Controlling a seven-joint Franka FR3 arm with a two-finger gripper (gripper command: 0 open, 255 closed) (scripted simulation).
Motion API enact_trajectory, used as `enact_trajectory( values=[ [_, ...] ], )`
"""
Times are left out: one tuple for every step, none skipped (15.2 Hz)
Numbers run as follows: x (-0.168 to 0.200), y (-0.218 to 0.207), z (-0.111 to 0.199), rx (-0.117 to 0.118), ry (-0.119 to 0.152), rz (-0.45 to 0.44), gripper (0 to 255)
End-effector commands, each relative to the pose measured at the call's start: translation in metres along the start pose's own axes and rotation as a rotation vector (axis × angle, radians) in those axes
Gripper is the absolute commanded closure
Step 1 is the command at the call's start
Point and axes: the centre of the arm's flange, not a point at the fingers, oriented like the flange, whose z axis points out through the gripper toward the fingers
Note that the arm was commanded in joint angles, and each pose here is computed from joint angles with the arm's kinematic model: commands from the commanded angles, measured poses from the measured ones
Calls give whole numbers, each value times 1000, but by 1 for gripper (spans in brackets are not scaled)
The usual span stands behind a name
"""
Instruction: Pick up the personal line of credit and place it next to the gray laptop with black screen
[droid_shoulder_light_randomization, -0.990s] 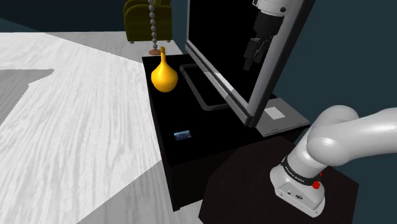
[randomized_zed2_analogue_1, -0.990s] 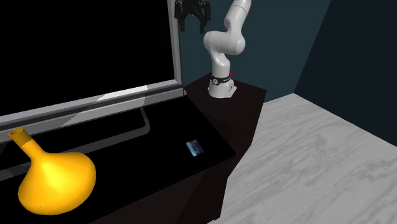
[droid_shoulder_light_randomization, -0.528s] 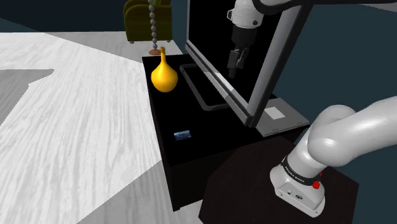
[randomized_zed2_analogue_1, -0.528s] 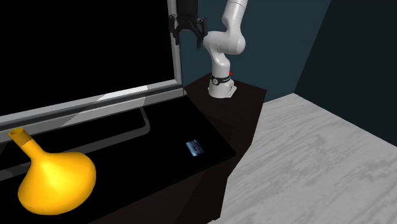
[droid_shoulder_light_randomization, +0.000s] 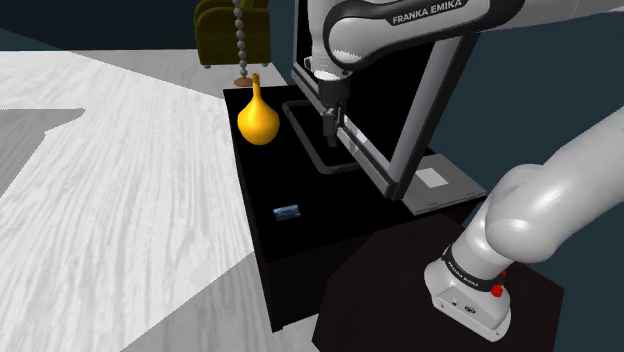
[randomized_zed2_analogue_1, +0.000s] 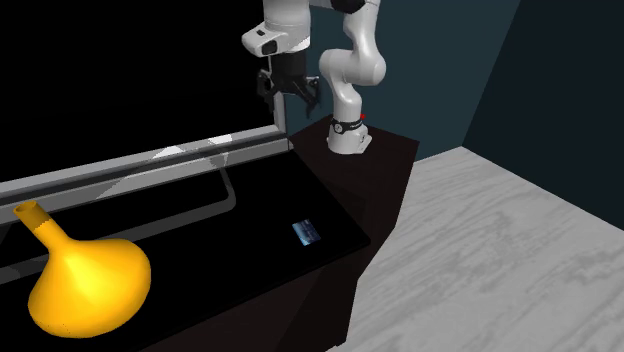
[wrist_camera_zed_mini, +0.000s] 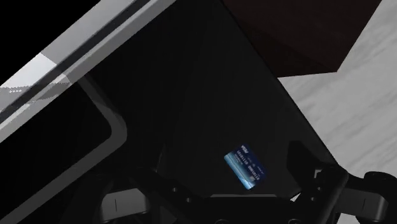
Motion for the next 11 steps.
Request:
enact_trajectory(
  values=[
    [23, -7, 17, -17, -34, -61, 0],
    [35, -10, 26, -25, -51, -90, 0],
    [47, -14, 36, -33, -68, -119, 0],
    [58, -18, 45, -41, -84, -148, 0],
    [69, -23, 55, -49, -101, -177, 0],
    [80, -27, 65, -57, -118, -207, 0],
    [90, -32, 76, -66, -135, -236, 0],
    [100, -37, 86, -74, -151, -265, 0],
    [110, -42, 97, -82, -168, -294, 0],
    [119, -48, 108, -90, -185, -323, 0],
    [128, -53, 119, -98, -202, -353, 0]
  ],
)
